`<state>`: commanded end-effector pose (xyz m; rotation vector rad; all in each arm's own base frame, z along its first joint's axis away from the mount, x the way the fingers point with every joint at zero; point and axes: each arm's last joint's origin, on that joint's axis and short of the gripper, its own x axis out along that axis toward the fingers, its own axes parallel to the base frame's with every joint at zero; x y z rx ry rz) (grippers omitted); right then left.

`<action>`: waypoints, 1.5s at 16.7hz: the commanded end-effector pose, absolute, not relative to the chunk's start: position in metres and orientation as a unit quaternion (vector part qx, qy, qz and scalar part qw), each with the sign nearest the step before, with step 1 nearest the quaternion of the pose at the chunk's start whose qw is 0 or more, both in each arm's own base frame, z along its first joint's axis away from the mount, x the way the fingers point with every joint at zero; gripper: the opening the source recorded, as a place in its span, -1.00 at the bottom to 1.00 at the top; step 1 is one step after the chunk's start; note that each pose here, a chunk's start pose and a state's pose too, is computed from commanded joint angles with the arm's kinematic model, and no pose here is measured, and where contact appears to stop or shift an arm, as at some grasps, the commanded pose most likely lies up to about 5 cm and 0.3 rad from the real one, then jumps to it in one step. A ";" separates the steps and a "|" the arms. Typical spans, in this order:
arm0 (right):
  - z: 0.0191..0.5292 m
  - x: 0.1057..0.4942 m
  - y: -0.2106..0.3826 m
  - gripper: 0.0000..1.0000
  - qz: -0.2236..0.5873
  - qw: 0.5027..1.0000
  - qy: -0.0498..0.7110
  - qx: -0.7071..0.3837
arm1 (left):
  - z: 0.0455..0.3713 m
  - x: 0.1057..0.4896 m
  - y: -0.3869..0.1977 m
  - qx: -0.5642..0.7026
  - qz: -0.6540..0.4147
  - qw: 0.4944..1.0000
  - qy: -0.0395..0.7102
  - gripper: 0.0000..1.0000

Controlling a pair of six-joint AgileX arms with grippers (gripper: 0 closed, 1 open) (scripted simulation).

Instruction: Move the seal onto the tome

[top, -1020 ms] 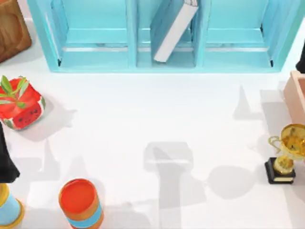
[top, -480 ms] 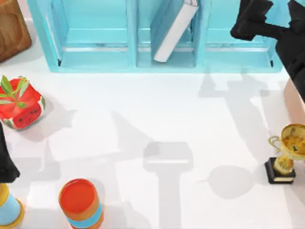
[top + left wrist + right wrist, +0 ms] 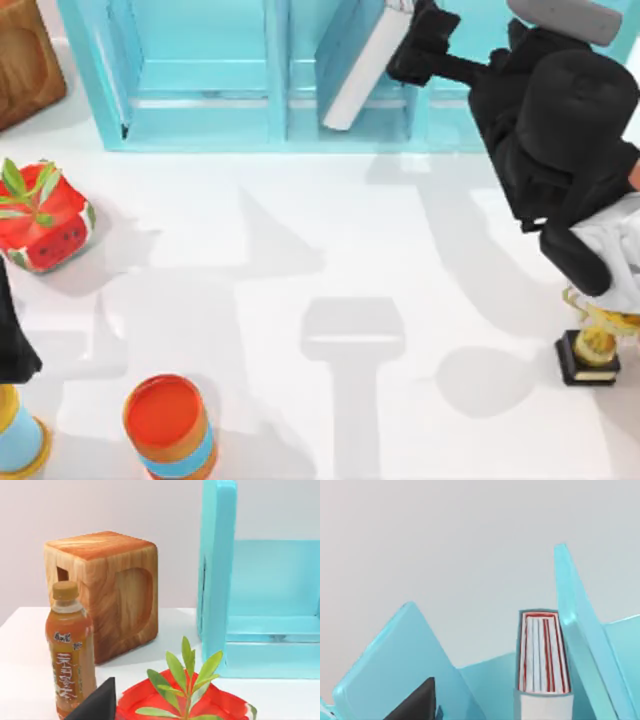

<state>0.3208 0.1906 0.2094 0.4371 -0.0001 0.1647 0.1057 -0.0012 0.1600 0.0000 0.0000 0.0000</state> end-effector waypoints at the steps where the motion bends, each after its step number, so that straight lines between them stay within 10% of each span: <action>1: 0.202 0.325 0.198 1.00 0.079 0.973 0.001 0.218 | 0.160 0.106 -0.001 0.000 0.000 1.000 0.000 1.00; 25: 0.070 0.361 0.282 1.00 -0.003 0.980 0.014 0.197 | 0.160 0.106 -0.001 0.000 0.000 1.000 0.000 1.00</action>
